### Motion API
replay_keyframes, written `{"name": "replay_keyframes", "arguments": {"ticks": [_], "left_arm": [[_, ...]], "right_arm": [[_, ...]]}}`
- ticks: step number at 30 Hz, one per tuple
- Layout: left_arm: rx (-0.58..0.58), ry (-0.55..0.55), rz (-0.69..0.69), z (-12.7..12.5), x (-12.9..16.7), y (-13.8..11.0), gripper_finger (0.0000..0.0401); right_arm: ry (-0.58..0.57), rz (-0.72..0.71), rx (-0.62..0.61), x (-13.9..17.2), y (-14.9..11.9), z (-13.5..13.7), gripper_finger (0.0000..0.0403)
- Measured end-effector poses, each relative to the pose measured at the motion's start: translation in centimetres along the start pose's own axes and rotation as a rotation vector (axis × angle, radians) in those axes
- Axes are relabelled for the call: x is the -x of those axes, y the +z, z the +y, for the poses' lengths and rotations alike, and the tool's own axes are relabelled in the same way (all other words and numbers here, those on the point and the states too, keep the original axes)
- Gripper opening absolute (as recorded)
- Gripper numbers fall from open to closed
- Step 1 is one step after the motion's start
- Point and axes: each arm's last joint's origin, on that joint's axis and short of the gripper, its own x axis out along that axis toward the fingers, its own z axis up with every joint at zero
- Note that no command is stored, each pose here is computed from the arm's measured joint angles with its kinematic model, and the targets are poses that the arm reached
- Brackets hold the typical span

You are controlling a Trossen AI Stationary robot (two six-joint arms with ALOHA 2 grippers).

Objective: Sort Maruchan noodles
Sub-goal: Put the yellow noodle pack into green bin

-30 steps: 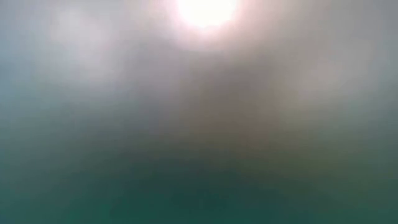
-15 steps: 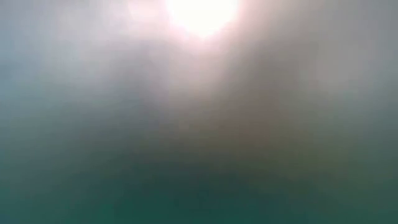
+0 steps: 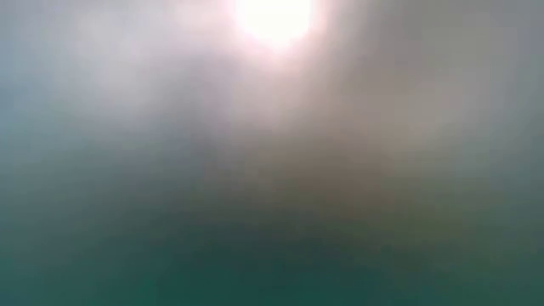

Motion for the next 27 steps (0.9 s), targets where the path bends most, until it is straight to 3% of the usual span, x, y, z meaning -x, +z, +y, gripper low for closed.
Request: {"name": "replay_keyframes", "arguments": {"ticks": [7, 14, 22, 27], "left_arm": [[-0.083, -0.047, -0.017, -1.1, 0.6, 0.4, 0.0162], [-0.134, -0.096, -0.015, -2.1, 1.3, 1.0, 0.0162], [-0.165, -0.143, -0.007, -3.1, 2.2, 0.8, 0.0162], [-0.184, -0.163, 0.012, -3.5, 2.7, 0.2, 0.0162]], "right_arm": [[-0.071, 0.020, 0.025, -1.5, -3.3, 4.6, 0.0115], [0.033, -0.024, 0.222, -5.3, -4.1, 8.1, 0.0115], [0.090, -0.008, 0.354, -10.7, -3.6, 8.1, 0.0116], [0.220, 0.015, 0.406, -12.8, -3.0, 8.1, 0.0116]]}}
